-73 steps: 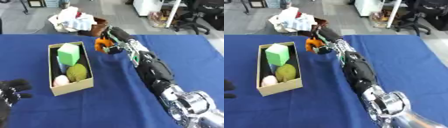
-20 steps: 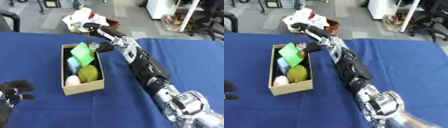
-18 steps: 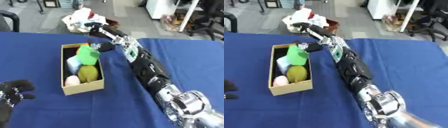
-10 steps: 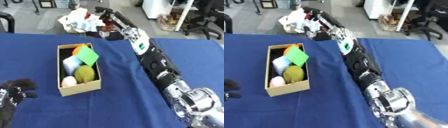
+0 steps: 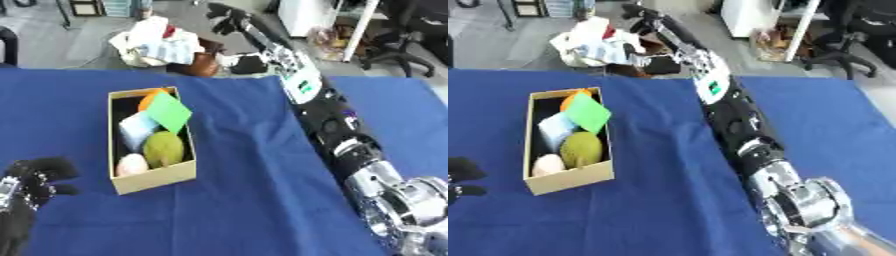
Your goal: Pick up objects on the table and place them in the box.
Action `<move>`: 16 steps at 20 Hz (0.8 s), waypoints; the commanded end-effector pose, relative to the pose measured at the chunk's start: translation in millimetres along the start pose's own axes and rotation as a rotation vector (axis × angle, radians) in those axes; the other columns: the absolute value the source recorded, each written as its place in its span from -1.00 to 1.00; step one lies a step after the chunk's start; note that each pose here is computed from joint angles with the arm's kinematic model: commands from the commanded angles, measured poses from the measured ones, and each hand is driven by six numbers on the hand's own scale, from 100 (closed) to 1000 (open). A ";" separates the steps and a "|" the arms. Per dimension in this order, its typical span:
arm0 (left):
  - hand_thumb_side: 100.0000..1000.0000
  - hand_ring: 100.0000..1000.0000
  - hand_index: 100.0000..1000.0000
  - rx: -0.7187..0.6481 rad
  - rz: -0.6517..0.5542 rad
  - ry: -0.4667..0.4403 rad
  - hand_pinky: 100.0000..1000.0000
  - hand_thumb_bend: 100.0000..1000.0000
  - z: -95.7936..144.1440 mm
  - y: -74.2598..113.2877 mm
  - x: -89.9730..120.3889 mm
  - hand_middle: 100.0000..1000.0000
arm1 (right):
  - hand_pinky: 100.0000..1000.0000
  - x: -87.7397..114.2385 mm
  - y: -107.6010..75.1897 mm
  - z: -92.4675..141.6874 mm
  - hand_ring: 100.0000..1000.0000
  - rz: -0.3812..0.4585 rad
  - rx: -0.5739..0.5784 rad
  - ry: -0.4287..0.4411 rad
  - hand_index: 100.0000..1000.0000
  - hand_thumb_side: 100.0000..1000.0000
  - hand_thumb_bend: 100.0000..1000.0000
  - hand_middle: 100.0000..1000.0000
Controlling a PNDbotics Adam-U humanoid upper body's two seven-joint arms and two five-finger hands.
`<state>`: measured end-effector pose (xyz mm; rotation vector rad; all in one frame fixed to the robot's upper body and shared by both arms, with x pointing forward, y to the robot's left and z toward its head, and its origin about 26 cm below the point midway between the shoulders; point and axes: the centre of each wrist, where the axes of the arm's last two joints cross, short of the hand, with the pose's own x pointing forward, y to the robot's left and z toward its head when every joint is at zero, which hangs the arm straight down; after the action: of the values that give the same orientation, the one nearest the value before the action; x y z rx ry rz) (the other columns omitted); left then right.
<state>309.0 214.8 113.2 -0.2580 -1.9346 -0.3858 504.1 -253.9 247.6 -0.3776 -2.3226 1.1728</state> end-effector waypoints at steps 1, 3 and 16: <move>0.77 0.36 0.43 0.021 -0.034 -0.009 0.17 -1.00 0.9 8.1 4.9 0.24 | 0.52 13.0 -41.8 3.0 0.51 0.018 -0.046 -0.102 1.00 -0.51 -1.00 0.72; 0.76 0.37 0.43 0.034 -0.040 -0.007 0.17 -1.00 1.9 10.4 4.7 0.24 | 0.50 19.2 -54.9 13.3 0.49 -0.012 -0.072 -0.139 1.00 -0.47 -1.00 0.71; 0.76 0.41 0.45 0.133 -0.070 0.031 0.17 -1.00 15.4 24.0 -2.2 0.30 | 0.36 45.5 -21.9 122.4 0.31 -0.380 -0.174 -0.134 0.94 -0.25 -1.00 0.54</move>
<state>305.2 238.2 104.0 -0.1240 -1.9163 -0.2982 404.1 -327.1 199.7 0.0785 -2.4226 0.8440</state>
